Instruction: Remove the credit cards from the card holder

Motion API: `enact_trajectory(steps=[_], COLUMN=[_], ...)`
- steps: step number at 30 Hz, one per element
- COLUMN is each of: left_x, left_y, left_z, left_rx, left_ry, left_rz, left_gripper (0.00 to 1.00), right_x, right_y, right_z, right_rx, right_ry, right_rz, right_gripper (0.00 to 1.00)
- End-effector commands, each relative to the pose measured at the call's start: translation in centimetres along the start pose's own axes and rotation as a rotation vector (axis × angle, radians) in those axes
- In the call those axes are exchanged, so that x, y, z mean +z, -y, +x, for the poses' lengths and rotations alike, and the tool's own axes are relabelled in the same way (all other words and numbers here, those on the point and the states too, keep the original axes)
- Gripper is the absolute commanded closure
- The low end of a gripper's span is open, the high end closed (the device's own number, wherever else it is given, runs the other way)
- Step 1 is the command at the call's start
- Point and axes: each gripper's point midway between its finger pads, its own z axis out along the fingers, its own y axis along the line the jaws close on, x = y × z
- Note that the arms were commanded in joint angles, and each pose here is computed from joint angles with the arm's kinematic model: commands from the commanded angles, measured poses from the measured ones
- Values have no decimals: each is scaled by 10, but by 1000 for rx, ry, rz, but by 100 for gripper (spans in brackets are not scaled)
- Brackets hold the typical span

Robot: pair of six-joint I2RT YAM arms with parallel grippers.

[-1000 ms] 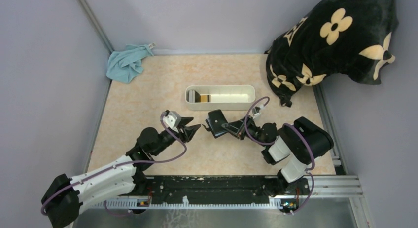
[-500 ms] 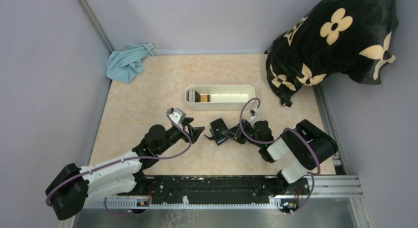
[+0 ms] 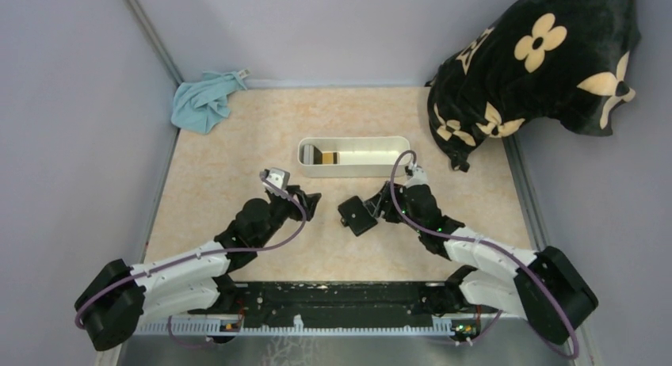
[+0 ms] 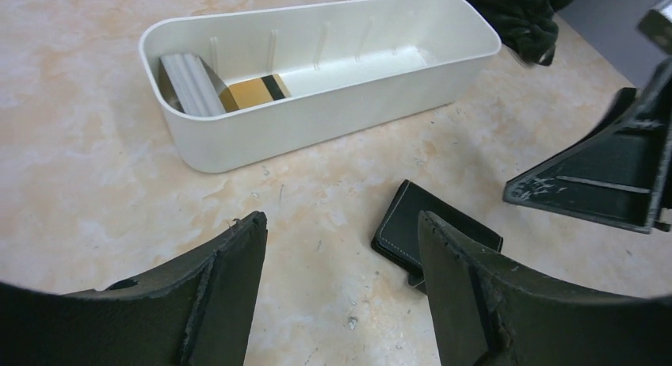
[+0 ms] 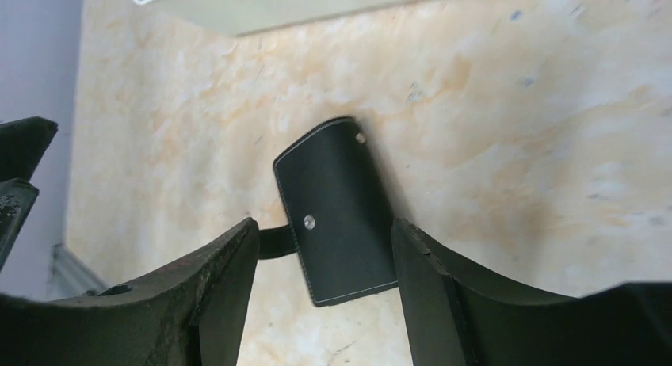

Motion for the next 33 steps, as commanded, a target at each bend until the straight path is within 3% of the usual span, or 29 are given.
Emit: enact_trajectory(steps=[1, 9, 21, 33], left_x=[0, 2, -5, -11], left_y=[-10, -5, -19, -25], left_z=[-14, -9, -6, -4], left_rx=[-52, -45, -11, -14], left_ry=[45, 34, 42, 43], left_rz=[-73, -45, -95, -118], left_gripper=[24, 23, 24, 25], right_x=[-22, -14, 10, 22], right_y=[25, 18, -28, -33], right_z=[-29, -32, 0, 29], right_rx=[-218, -360, -795, -929], right_ry=[55, -8, -75, -157], right_rz=[207, 220, 283, 296], right_gripper=[38, 41, 39, 39])
